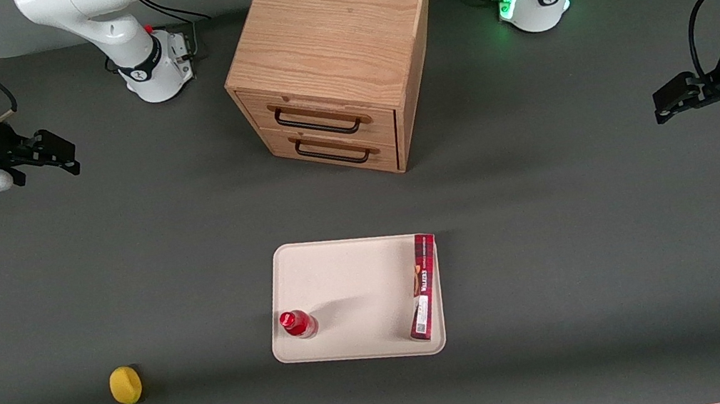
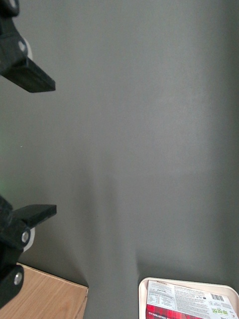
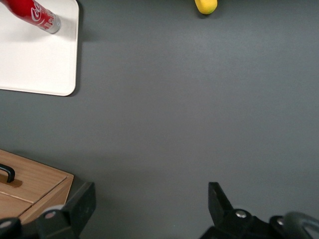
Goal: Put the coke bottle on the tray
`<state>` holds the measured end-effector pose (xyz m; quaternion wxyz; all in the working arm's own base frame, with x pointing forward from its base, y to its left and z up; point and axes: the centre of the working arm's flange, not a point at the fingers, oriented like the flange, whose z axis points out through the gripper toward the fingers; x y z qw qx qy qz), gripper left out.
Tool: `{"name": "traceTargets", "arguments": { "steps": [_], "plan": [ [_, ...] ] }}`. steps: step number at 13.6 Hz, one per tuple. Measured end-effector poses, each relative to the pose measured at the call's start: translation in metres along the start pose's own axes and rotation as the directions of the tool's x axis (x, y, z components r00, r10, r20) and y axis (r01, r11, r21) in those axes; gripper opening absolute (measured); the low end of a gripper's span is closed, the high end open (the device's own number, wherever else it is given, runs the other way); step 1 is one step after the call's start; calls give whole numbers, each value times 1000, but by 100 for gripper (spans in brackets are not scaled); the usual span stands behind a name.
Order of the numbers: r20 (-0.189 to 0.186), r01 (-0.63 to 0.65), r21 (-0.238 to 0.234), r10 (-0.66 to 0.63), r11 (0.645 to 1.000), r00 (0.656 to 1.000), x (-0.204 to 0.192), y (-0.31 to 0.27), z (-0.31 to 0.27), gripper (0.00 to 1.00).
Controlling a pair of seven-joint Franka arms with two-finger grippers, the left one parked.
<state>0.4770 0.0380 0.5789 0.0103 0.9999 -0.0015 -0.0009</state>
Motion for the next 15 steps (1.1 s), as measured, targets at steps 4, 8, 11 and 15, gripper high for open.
{"name": "traceTargets", "arguments": {
  "steps": [4, 8, 11, 15],
  "plan": [
    [-10, -9, -1, 9, 1000, 1000, 7, 3, -7, 100],
    [30, 4, 10, -4, 1000, 1000, 34, 11, -4, 100],
    [52, 23, 65, -26, 998, 998, 45, 38, 4, 100],
    [53, 26, 80, -30, 996, 998, 45, 46, 0, 100]
  ]
}}
